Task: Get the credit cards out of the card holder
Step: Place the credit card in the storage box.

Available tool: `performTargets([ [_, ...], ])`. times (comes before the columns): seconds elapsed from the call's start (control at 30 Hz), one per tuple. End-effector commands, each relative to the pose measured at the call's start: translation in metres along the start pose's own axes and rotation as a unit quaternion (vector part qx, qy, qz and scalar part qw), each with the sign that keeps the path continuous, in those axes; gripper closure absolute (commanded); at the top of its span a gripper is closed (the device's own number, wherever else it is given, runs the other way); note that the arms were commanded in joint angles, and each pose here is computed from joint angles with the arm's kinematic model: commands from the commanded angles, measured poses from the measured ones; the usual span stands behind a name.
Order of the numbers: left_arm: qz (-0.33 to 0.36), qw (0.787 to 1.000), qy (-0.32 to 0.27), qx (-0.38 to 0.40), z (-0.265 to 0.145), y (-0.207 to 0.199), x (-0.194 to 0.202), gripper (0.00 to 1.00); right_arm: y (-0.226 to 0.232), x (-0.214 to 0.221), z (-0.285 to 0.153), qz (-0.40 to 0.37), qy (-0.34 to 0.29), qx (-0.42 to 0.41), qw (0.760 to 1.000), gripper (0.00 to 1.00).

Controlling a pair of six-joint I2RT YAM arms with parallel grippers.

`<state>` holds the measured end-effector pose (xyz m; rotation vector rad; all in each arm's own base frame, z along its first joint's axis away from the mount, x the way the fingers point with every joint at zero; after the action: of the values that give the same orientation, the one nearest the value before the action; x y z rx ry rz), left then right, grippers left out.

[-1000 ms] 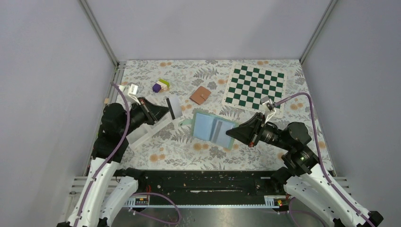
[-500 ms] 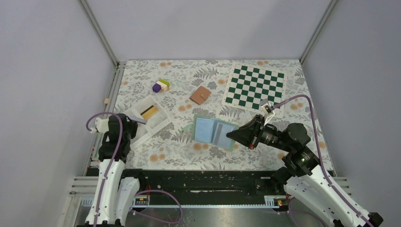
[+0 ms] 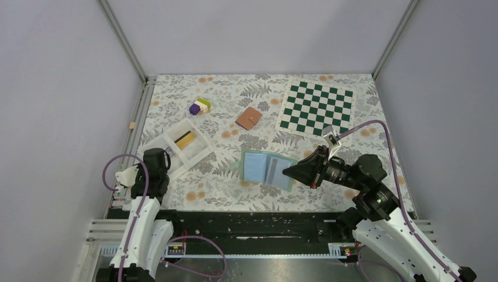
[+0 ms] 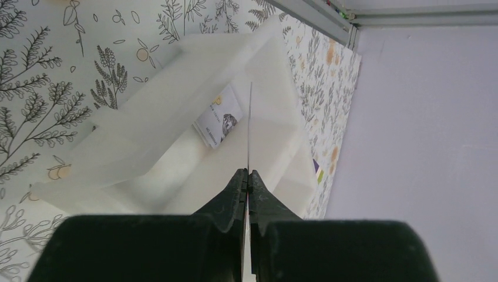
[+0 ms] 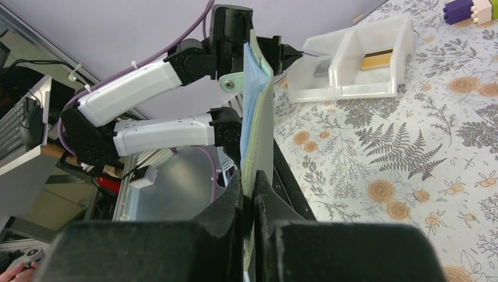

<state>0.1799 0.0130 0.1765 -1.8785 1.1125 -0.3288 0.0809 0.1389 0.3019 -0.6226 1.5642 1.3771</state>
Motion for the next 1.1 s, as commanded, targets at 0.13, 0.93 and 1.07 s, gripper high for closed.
performTargets([
  [0.13,-0.077,0.995,-0.043,0.037,0.017,-0.020,0.003,1.00,0.016,-0.018,-0.008,-0.046,-0.023,-0.018,0.999,1.00],
  [0.93,-0.096,0.993,-0.070,0.011,0.065,-0.020,0.030,0.92,0.015,-0.023,-0.009,-0.056,-0.013,0.004,0.998,1.00],
  [1.07,-0.081,0.993,-0.079,0.007,0.071,-0.018,0.032,0.85,0.015,-0.023,-0.011,-0.059,-0.012,0.013,0.998,1.00],
])
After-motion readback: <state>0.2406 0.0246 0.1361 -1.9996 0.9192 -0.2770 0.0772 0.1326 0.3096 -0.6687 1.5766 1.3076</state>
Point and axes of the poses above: each gripper's point midway between its finger pads, its own z axis out along the fingers, its own y axis along the line the jaws close on, x = y × z, the point moved 10 cm from there along -z, back along the fingers, and after that the axes turned 5 degrees about -z, right-handed, at the moved point
